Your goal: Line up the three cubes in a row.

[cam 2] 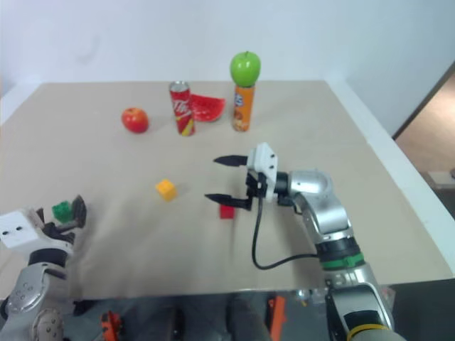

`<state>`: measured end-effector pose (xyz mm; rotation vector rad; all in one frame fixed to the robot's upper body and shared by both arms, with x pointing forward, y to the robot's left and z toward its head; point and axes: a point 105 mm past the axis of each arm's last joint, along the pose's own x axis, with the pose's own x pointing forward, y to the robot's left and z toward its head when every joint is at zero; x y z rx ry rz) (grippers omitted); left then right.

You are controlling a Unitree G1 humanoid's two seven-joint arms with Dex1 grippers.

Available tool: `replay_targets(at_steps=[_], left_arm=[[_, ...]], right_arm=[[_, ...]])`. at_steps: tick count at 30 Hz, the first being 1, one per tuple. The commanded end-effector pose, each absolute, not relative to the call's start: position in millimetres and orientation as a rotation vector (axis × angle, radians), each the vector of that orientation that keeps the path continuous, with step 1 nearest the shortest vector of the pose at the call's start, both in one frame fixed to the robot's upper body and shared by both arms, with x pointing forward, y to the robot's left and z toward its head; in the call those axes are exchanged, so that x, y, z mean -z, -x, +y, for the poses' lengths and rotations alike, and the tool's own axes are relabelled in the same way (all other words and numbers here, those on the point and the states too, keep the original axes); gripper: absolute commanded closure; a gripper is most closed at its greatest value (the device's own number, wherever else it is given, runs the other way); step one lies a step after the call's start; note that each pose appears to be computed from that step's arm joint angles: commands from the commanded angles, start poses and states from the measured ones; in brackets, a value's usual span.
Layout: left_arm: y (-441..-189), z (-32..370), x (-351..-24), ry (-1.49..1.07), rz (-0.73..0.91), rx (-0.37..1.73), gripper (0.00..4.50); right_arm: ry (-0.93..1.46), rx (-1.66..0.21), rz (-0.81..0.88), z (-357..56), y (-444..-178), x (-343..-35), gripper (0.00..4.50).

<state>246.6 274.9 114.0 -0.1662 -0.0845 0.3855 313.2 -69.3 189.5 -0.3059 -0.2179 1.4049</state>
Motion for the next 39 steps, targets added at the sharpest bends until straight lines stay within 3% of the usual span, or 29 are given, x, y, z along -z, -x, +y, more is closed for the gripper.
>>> replay_targets(at_steps=[1,6,20,30,36,39], left_arm=[[-245,282,-114,0.15,-0.084,-0.434,0.0],[-248,286,-111,0.145,-0.079,-0.441,0.0],[-262,282,-99,0.162,-0.039,-0.412,0.0],[-257,293,-91,0.142,-0.02,-0.44,3.16],[-259,295,-94,0.081,-0.021,-0.367,3.21],[-265,279,-101,-0.027,-0.024,-0.196,3.21]], right_arm=[[0.292,-1.545,-0.257,-61,-295,-200,0.02],[0.325,-1.629,-0.23,-57,-283,-195,0.02],[0.346,-1.619,-0.232,-51,-282,-198,0.02],[0.359,-1.608,-0.226,-52,-283,-198,0.0],[0.361,-1.603,-0.229,-52,-284,-196,0.0],[0.362,-1.598,-0.231,-52,-284,-196,0.0]])
